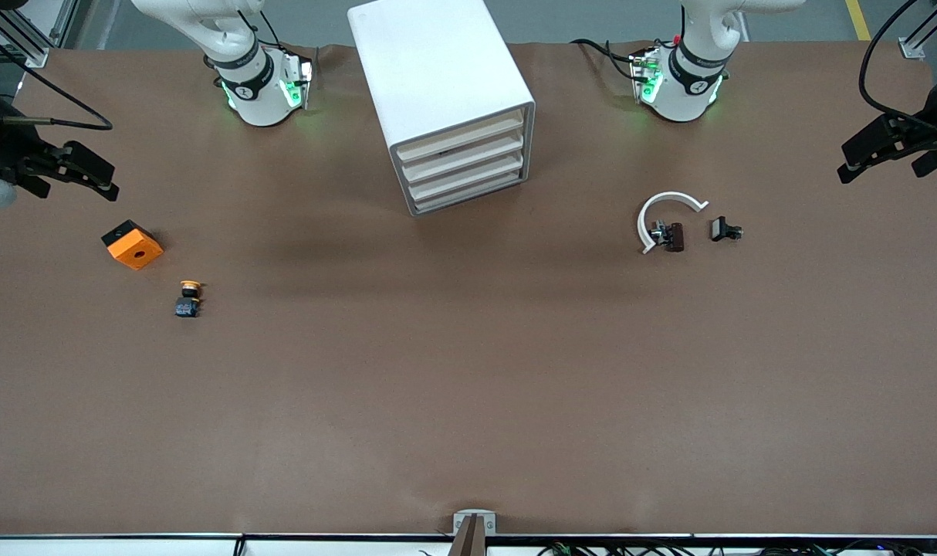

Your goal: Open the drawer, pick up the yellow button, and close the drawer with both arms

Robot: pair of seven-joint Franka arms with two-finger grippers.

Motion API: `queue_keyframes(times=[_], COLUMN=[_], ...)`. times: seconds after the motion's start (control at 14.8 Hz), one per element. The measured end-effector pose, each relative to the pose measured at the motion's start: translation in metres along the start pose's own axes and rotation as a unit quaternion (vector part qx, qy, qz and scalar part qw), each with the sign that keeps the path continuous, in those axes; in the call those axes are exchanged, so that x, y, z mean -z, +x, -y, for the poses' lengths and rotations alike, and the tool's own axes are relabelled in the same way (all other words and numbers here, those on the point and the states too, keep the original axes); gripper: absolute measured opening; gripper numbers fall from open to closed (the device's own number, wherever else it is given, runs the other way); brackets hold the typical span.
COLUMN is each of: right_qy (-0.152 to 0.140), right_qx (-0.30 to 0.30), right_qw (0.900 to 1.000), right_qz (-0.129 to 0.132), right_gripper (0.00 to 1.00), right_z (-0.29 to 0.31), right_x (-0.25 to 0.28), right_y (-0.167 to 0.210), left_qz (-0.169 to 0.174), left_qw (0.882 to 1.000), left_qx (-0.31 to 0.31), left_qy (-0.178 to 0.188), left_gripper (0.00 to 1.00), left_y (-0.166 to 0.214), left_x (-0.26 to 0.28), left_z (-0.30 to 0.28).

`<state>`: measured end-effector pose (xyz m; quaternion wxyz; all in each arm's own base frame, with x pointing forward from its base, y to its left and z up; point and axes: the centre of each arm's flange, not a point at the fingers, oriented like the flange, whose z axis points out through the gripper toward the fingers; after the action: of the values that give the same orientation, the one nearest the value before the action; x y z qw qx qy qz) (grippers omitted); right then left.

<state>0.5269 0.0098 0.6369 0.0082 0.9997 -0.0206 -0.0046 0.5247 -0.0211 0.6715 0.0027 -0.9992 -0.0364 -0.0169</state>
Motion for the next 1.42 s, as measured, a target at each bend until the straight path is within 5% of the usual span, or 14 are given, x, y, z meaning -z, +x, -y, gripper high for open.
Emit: queue_keyframes(times=[1.42], right_qy=[0.000], right_qx=[0.002], right_qw=[1.000], right_qz=[0.008], right_gripper=[1.00], right_z=[-0.018], right_x=[0.016], right_y=[-0.003], left_qz=[0.006], left_qw=[1.000], left_qx=[-0.002], left_qy=[0.001], left_gripper=[1.00], left_y=[0.000], left_x=[-0.006], left_z=[-0.002])
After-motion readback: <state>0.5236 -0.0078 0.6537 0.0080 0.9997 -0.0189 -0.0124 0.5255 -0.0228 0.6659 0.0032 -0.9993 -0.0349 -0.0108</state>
